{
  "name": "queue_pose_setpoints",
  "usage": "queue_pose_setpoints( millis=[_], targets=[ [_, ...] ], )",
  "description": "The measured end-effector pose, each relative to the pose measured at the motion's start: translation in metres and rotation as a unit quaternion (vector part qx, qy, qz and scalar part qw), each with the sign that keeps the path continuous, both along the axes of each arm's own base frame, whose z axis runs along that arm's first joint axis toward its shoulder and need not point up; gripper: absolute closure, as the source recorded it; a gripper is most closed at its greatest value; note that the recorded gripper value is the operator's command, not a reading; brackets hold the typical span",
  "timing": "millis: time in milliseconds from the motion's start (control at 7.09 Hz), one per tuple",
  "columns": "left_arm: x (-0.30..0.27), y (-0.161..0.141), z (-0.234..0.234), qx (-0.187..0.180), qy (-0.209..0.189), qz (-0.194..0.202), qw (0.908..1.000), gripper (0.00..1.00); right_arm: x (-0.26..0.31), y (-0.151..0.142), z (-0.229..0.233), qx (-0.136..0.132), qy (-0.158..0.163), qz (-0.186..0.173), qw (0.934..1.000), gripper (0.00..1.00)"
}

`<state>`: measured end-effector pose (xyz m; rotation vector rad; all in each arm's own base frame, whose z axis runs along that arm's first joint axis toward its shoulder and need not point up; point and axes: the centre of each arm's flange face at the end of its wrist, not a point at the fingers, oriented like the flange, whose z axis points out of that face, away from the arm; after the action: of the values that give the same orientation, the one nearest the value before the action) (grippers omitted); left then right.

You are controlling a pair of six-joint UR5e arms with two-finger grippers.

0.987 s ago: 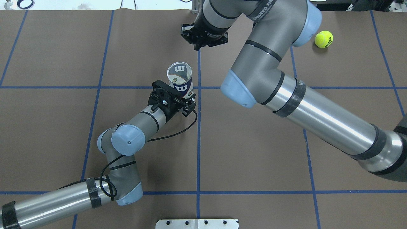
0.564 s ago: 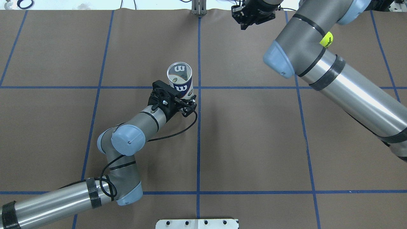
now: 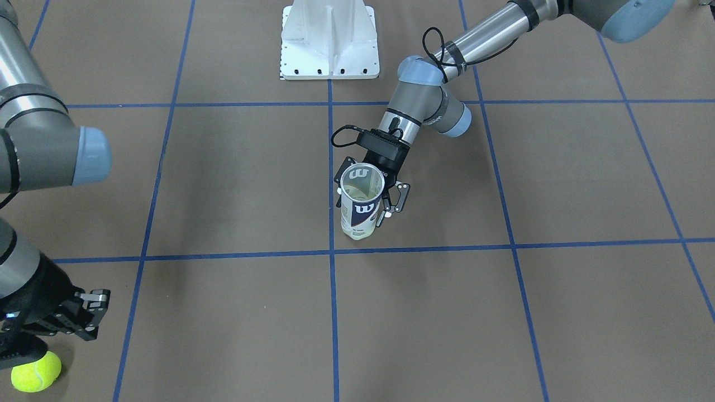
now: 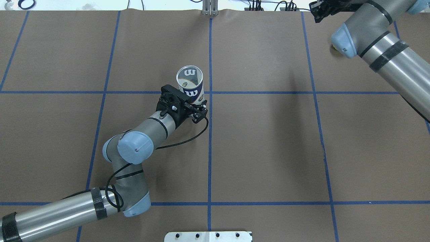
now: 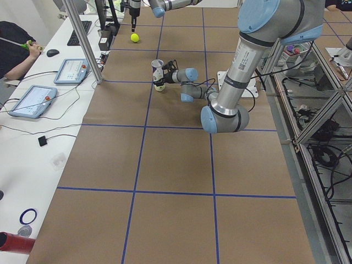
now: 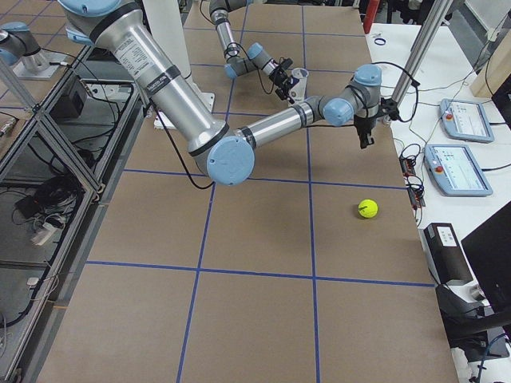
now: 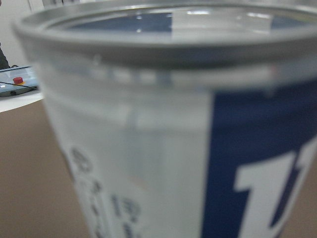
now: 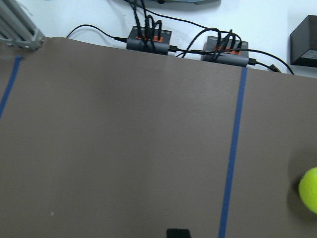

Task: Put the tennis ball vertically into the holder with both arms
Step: 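Raise the right gripper away from the tube toward the other ball, then lower the right gripper onto the far yellow tennis ball and grasp it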

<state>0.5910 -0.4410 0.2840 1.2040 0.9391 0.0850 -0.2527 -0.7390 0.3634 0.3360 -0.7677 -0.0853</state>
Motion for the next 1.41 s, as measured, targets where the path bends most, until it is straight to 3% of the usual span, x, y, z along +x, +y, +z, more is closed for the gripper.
queue_pose_setpoints(
  millis=[282,705,1128,1410],
  targets=[
    [0.0,0.0,0.0,0.0,0.0,0.0,1.0,0.02,0.014,-0.013,0.06,0.025,0.018,-0.009,0.9995,0.0],
    [0.0,-0.001,0.0,0.001,-0.002,0.0,1.0,0.02,0.019,-0.017,0.105,0.023,0.043,-0.007,0.9988,0.0],
    [-0.003,-0.004,0.001,0.0,-0.004,-0.003,1.0,0.02,0.016,-0.02,0.163,0.038,0.069,0.002,0.9969,0.0],
    [-0.005,-0.007,0.001,0.0,-0.005,-0.006,1.0,0.02,0.001,-0.02,0.178,0.044,0.094,0.007,0.9946,0.0]
  ],
)
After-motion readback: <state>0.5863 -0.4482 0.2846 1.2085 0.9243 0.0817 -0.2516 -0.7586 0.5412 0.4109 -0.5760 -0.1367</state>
